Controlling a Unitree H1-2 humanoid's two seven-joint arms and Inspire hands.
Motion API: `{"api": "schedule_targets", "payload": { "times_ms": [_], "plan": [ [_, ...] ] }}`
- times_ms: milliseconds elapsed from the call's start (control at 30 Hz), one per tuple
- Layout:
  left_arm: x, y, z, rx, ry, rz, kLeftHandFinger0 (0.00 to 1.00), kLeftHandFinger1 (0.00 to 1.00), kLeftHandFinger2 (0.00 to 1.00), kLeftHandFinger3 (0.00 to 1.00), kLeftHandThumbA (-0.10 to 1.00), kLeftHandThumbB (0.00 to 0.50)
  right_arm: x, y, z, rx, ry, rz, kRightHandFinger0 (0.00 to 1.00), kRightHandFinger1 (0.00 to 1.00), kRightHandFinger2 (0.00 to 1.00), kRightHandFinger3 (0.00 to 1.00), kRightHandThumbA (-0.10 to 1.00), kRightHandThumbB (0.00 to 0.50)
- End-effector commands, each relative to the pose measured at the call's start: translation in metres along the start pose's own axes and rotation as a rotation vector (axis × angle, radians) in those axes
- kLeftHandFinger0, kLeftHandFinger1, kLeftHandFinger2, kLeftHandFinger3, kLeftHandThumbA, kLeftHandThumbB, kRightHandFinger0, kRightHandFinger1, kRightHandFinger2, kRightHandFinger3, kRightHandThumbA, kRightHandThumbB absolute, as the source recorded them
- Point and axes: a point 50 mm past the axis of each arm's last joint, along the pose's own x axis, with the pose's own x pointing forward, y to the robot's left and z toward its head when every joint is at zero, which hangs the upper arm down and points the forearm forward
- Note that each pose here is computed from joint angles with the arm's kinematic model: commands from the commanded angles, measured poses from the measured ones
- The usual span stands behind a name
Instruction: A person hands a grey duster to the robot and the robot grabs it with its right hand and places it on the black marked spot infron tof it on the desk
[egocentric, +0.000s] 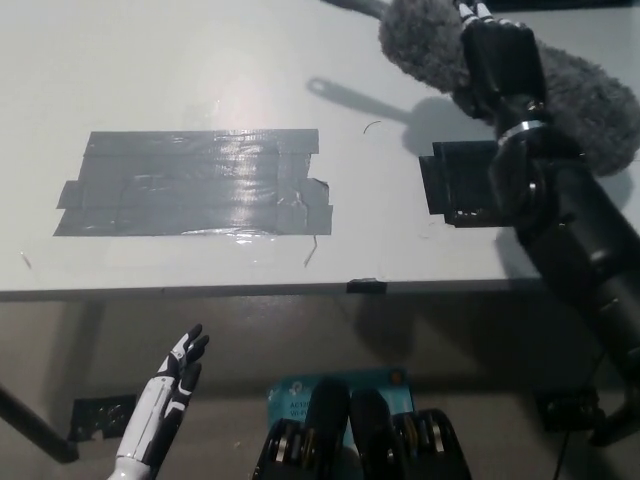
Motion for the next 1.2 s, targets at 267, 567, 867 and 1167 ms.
{"api": "schedule_targets", "payload": {
  "times_ms": [267,567,867,1167],
  "plan": [
    [0.006,0.004,0.012,0.028,-0.053,-0.017,1.00,1.00,1.00,1.00,1.00,0.223,0.002,0.005,-0.027,0.144,0.014,0.321,0.33,0.73,0.93,0.91,0.15,0.271],
    [0.010,0.005,0.014,0.038,-0.067,-0.022,1.00,1.00,1.00,1.00,1.00,0.217,0.007,-0.030,-0.032,0.456,0.036,0.809,1.00,1.00,1.00,1.00,0.60,0.500],
    [0.014,0.006,0.015,0.040,-0.079,-0.030,1.00,1.00,1.00,1.00,1.00,0.206,0.003,-0.141,-0.019,1.046,-0.230,0.804,1.00,1.00,1.00,1.00,0.60,0.500],
    [0.017,0.008,0.016,0.056,-0.084,-0.031,1.00,1.00,1.00,1.00,1.00,0.215,-0.004,-0.240,-0.015,1.333,-0.573,0.489,1.00,1.00,1.00,1.00,0.90,0.500]
  ]
}}
